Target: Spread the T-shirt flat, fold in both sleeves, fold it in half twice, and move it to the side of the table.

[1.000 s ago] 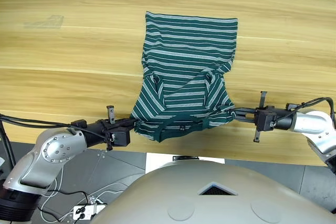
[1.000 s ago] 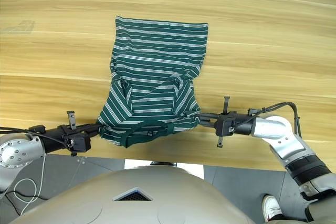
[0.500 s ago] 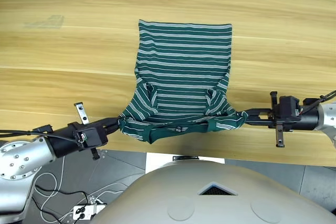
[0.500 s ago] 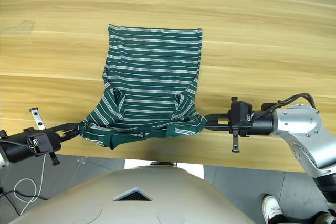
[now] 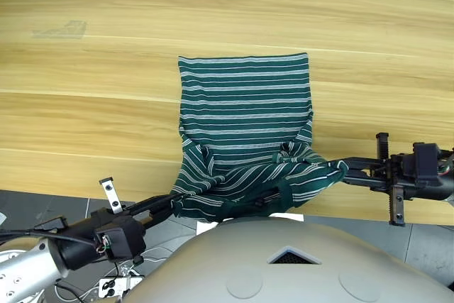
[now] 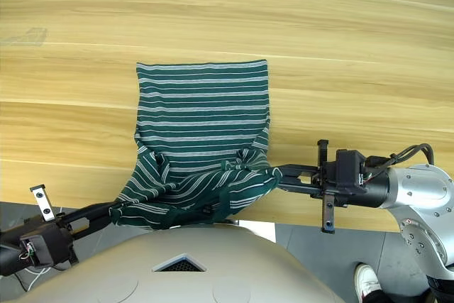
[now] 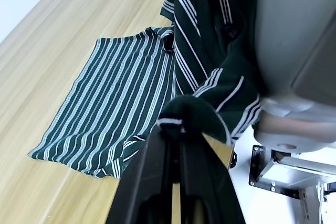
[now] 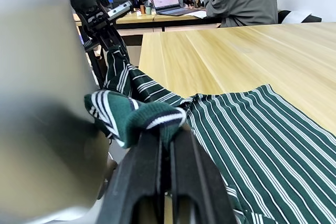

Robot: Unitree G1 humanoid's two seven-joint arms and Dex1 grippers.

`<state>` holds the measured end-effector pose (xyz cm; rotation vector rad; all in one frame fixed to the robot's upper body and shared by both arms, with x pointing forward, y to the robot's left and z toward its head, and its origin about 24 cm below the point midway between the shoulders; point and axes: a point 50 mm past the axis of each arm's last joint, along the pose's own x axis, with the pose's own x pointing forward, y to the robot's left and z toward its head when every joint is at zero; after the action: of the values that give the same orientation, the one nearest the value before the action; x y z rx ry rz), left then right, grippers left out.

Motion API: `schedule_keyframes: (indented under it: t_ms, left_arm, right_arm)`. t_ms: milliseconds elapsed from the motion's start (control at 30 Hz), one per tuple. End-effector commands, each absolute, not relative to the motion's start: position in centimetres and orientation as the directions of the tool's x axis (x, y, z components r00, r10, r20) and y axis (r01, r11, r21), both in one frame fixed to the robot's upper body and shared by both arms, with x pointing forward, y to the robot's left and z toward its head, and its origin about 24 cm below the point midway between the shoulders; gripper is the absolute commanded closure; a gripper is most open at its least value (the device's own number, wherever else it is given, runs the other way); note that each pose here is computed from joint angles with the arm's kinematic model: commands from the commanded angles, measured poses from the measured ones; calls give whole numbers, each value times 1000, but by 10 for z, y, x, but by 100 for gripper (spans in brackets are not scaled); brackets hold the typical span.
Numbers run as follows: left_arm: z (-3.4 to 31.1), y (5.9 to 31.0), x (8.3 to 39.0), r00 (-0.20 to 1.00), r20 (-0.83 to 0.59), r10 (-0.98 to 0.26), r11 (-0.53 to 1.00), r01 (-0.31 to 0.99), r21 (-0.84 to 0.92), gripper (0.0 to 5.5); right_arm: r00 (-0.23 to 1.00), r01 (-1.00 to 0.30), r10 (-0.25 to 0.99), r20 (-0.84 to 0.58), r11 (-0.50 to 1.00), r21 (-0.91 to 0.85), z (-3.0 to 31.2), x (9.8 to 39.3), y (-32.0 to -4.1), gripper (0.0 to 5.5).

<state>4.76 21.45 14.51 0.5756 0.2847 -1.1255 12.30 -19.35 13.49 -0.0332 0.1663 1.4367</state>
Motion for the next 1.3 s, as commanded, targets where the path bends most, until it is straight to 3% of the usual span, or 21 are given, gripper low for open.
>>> schedule_keyframes:
  t_ms: [33,133,233,433,633,833,1067,1300]
  left_arm:
    - [148,212,42,403,-487,-775,305,913,270,550]
    - [139,222,62,443,-495,-747,322,893,313,550]
    - [120,230,104,510,-516,-688,332,854,401,550]
    - [100,217,181,566,-463,-682,338,806,487,550]
    - [92,213,244,649,-399,-647,421,741,523,550]
    - [100,227,272,721,-336,-606,510,676,532,550]
    - [85,232,282,745,-345,-571,549,659,514,550]
    - [78,219,303,794,-281,-539,610,598,519,550]
  right_arm:
    - [117,-989,985,-124,127,75,139,120,-194,550]
    - [148,-987,975,-164,155,34,131,130,-195,550]
    - [241,-970,943,-229,228,-78,116,164,-191,550]
    - [366,-921,893,-263,308,-239,100,237,-174,550]
    - [472,-861,853,-222,392,-323,99,291,-162,550]
    - [579,-800,795,-184,508,-320,96,318,-172,550]
    - [569,-817,776,-272,497,-291,64,318,-165,550]
    - [655,-754,716,-242,599,-270,57,332,-157,412]
